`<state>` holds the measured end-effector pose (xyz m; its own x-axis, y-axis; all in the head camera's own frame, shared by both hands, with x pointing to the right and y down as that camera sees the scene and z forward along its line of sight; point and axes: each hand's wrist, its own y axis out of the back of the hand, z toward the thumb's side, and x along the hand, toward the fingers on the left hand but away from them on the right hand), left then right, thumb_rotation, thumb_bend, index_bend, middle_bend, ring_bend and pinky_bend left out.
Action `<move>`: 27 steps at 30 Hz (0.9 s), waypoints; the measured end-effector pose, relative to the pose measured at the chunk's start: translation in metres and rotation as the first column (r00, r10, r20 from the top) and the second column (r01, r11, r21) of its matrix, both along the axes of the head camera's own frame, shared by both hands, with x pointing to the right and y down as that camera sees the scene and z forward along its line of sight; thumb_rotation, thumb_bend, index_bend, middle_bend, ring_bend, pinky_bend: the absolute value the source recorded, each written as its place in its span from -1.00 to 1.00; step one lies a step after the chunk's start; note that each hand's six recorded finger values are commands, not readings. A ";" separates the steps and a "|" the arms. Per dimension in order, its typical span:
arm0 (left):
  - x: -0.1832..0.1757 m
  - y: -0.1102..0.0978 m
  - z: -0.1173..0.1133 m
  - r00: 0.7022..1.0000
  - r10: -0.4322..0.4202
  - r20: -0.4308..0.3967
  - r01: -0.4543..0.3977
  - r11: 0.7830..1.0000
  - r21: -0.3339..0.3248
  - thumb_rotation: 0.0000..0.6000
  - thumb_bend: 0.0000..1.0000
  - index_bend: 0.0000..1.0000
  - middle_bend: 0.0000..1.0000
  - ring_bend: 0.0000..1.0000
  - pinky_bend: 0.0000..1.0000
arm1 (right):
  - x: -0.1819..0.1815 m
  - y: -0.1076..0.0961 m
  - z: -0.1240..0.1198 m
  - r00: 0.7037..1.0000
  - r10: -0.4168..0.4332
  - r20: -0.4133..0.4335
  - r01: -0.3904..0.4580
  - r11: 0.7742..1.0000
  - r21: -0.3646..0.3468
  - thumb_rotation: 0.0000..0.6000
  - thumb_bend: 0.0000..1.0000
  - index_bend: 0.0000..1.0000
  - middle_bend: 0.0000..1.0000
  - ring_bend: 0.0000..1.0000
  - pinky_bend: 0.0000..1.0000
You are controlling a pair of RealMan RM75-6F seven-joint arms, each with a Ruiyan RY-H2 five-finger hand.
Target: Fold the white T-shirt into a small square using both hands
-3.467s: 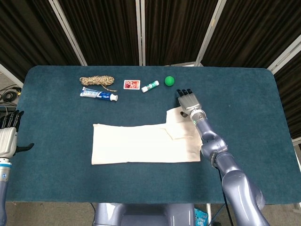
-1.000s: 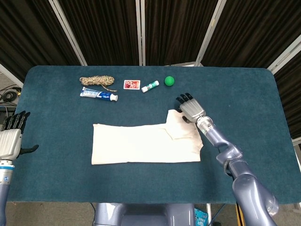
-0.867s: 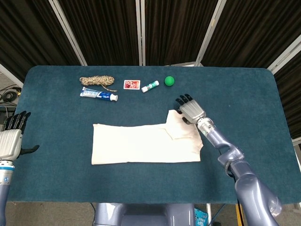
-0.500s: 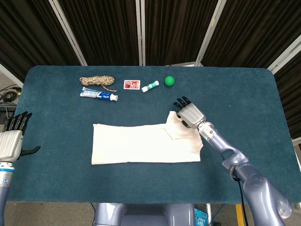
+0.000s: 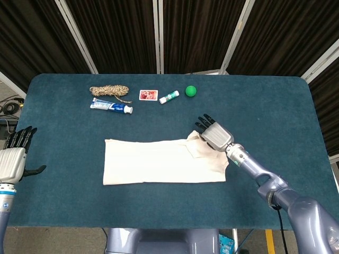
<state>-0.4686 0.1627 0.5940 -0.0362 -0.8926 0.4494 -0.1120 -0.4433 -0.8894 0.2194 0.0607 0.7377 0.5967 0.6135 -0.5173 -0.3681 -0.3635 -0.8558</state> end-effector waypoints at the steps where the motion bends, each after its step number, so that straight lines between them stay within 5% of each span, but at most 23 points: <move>1: 0.000 0.000 0.000 1.000 0.000 0.000 0.000 1.000 -0.001 1.00 -1.00 -1.00 -1.00 -1.00 -1.00 | 0.000 0.001 -0.001 1.000 -0.012 -0.006 0.012 1.000 0.008 1.00 -0.22 0.42 -0.73 -1.00 -1.00; 14: 0.001 0.001 -0.002 1.000 0.004 -0.010 -0.004 1.000 -0.001 1.00 -1.00 -1.00 -1.00 -1.00 -1.00 | 0.001 0.015 -0.002 0.982 -0.168 -0.082 0.174 0.982 0.076 1.00 -0.23 0.39 -0.71 -1.00 -1.00; 27: 0.000 0.000 -0.002 1.000 0.001 -0.011 -0.001 1.000 -0.007 1.00 -1.00 -1.00 -1.00 -1.00 -1.00 | 0.008 0.021 0.009 0.997 -0.059 -0.053 0.055 0.995 -0.082 1.00 -0.16 -0.49 -0.69 -1.00 -1.00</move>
